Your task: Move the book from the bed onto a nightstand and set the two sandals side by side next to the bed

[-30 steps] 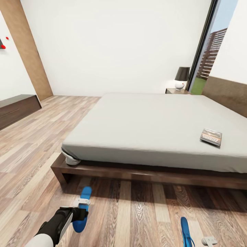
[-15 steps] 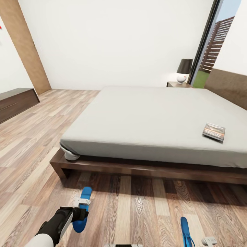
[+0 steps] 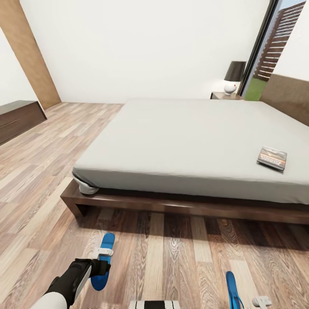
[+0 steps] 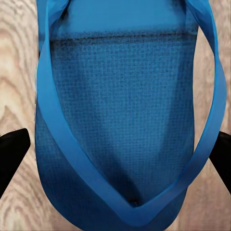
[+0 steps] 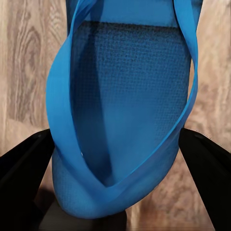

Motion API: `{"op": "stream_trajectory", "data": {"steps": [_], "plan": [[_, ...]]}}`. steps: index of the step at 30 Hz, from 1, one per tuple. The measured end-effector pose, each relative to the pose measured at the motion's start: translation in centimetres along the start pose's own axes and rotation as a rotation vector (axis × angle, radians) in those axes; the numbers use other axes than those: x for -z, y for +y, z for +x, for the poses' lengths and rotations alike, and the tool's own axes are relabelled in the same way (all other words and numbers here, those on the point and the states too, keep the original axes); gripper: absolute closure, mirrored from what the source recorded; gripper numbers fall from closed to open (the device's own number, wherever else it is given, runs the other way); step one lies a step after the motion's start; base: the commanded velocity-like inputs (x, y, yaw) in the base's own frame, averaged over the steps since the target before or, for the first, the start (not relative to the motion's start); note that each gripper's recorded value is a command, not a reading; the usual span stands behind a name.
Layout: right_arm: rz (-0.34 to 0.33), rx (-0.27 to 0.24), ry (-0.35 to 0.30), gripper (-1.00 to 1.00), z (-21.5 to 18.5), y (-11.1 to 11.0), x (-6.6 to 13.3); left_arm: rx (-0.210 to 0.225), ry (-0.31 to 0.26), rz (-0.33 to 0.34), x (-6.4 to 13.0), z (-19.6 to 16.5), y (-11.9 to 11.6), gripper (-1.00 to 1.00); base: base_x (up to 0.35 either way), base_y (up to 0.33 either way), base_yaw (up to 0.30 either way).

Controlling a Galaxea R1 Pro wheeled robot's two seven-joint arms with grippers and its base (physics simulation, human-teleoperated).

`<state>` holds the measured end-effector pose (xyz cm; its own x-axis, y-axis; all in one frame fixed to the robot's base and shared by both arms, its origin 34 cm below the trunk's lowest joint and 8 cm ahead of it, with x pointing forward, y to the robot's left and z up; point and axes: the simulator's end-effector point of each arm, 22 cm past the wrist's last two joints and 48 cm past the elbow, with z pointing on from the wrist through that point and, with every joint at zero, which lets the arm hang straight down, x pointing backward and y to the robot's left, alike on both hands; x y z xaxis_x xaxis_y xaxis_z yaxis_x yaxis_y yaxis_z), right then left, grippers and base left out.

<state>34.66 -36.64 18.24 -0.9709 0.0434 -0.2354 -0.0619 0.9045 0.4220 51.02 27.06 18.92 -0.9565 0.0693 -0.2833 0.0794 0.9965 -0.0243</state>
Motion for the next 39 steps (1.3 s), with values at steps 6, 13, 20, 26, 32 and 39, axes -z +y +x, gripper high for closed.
{"op": "stream_trajectory", "data": {"steps": [6, 13, 20, 26, 32, 39], "plan": [[-0.001, -0.012, 0.022, 1.0, 0.9, -0.2, -0.4, 0.001, 0.024, 0.004, -0.8, 1.1, -0.2, 1.0, 0.0, 0.0, 0.0], [-0.004, -0.117, 0.004, 1.0, 0.0, -1.5, 0.2, 0.002, 0.052, 0.008, -1.8, 2.3, -0.4, 1.0, 0.0, 0.0, 0.0], [-0.124, -0.452, -0.119, 1.0, -12.3, -1.0, 3.3, 0.004, 0.081, 0.011, -2.7, 3.6, -0.5, 1.0, 0.0, 0.0, 0.0], [-0.181, -0.593, -0.076, 1.0, -13.0, -0.5, 4.2, 0.006, 0.103, 0.016, -3.5, 4.6, -0.7, 1.0, 0.0, 0.0, 0.0], [-0.298, -0.62, -0.08, 1.0, -13.7, 1.5, 4.3, 0.01, 0.121, 0.019, -4.1, 5.5, -0.7, 1.0, 0.0, 0.0, 0.0], [-0.313, -0.616, -0.081, 1.0, -13.8, 1.8, 4.4, 0.017, 0.086, 0.013, -3.8, 3.9, -0.3, 1.0, 0.012, 0.009, 0.0]]}}
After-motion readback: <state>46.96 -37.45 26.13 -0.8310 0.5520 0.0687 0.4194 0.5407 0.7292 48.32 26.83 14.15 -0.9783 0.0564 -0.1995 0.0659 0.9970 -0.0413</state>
